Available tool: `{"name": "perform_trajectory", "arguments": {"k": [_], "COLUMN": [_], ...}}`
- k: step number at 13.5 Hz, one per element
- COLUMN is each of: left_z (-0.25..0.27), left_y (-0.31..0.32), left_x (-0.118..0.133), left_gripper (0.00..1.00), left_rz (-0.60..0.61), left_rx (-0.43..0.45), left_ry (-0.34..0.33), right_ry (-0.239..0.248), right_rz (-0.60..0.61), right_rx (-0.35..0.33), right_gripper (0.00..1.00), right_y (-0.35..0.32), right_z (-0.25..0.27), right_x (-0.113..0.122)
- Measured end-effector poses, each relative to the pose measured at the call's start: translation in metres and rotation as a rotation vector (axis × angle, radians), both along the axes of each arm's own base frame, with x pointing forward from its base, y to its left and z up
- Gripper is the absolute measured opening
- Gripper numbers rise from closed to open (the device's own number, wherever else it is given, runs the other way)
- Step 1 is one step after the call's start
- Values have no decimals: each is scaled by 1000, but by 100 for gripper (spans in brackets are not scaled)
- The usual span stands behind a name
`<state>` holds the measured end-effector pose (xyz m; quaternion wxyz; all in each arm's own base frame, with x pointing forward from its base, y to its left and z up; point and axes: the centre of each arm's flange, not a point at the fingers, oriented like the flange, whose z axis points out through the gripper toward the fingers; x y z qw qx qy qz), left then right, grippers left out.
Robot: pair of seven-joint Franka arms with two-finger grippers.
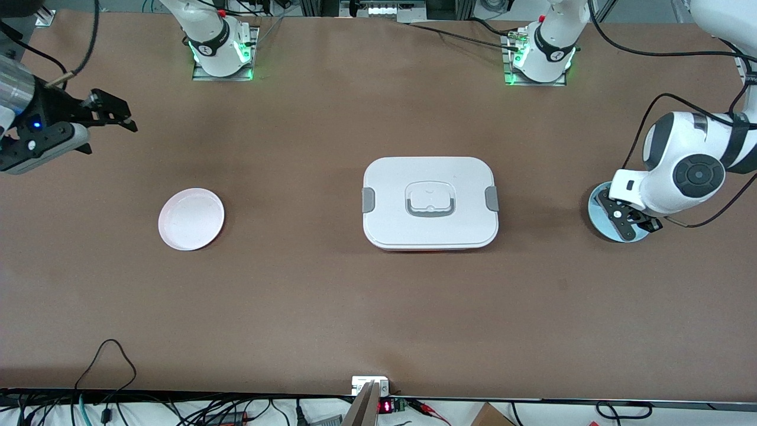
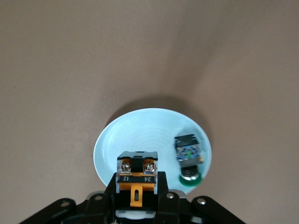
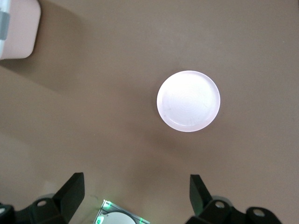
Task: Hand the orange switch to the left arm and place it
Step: 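Lower the switch onto the blue plate and open the left gripper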
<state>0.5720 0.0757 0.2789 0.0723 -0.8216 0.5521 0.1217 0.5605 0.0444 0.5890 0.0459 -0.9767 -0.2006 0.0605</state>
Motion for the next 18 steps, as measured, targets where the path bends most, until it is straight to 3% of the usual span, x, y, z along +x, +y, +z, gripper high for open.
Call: {"name": "perform_trajectory", "arguments": {"k": [4, 7, 12, 14, 18], "left_z": [-51, -84, -93, -91, -77], "left_y": [63, 86, 84, 84, 83], "left_x": [-33, -41, -40, -37, -29], "left_gripper": [34, 34, 37, 54, 92], "left_rz": [-93, -120, -127, -133, -138], "left_rx": [-100, -157, -175, -174, -158], "left_ry": [-44, -61, -64, -69, -54], "right_ry": [-48, -66, -85, -105, -93], "right_rz": [-22, -20, -1, 1, -2], "right_rx": [-38, -56, -92, -92, -99], "right_gripper": [100, 100, 100, 100, 100], "right_y": [5, 3, 4, 6, 6], "right_z": [-60, -101, -101, -84, -12], "right_x": [-4, -7, -8, -7, -15]}}
